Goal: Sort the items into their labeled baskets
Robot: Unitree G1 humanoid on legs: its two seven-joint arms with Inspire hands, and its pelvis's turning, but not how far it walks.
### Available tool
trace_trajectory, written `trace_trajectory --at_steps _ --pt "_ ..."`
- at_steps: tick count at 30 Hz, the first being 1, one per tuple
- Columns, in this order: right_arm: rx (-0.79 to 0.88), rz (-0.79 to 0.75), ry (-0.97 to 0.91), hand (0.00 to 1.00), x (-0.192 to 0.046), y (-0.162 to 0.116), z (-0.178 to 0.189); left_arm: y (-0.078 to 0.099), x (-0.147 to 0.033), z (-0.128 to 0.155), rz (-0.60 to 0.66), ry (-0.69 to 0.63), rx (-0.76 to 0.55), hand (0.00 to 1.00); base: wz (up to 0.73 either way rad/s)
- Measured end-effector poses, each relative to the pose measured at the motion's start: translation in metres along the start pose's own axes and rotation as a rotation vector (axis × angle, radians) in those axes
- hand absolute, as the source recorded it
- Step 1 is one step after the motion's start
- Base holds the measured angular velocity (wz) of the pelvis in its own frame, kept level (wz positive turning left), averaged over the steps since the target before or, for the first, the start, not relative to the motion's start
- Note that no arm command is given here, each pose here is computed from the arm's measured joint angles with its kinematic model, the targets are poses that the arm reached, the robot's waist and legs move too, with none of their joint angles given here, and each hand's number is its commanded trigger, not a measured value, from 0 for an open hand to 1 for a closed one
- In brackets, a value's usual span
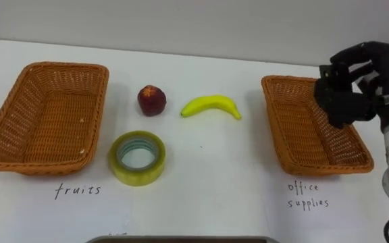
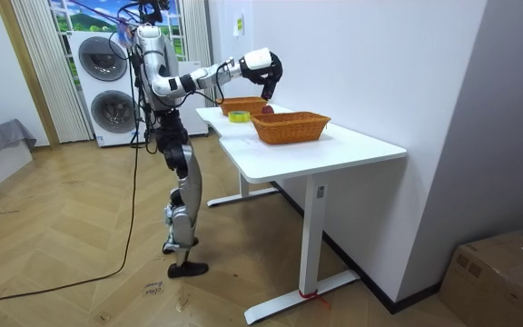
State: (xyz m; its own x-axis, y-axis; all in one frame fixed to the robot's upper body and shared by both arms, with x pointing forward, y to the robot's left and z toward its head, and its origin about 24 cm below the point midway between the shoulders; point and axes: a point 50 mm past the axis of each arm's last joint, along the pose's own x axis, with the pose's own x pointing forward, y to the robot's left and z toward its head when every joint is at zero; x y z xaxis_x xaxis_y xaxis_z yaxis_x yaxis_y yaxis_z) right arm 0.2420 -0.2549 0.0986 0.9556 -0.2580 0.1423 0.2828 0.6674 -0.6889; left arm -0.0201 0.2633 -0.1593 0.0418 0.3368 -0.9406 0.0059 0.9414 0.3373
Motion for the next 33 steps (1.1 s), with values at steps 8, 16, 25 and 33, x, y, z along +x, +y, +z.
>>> trace_trajectory --at_steps 8,16,25,33 --pt "0.026 0.035 0.054 1.0 -0.006 0.006 -0.013 0.0 0.0 0.002 0.0 -0.003 0.001 0.0 0.0" --pt "0.038 0.037 0.054 0.0 -0.006 0.006 -0.013 0.0 0.0 0.002 -0.002 -0.003 0.008 0.0 0.0" --pt "0.051 0.048 0.055 0.0 -0.007 0.008 -0.013 -0.002 0.001 0.007 0.0 -0.016 0.028 0.0 0.0" --pt "0.056 0.056 0.053 0.0 -0.007 0.01 -0.012 -0.002 0.001 0.01 0.02 -0.023 0.034 0.0 0.0"
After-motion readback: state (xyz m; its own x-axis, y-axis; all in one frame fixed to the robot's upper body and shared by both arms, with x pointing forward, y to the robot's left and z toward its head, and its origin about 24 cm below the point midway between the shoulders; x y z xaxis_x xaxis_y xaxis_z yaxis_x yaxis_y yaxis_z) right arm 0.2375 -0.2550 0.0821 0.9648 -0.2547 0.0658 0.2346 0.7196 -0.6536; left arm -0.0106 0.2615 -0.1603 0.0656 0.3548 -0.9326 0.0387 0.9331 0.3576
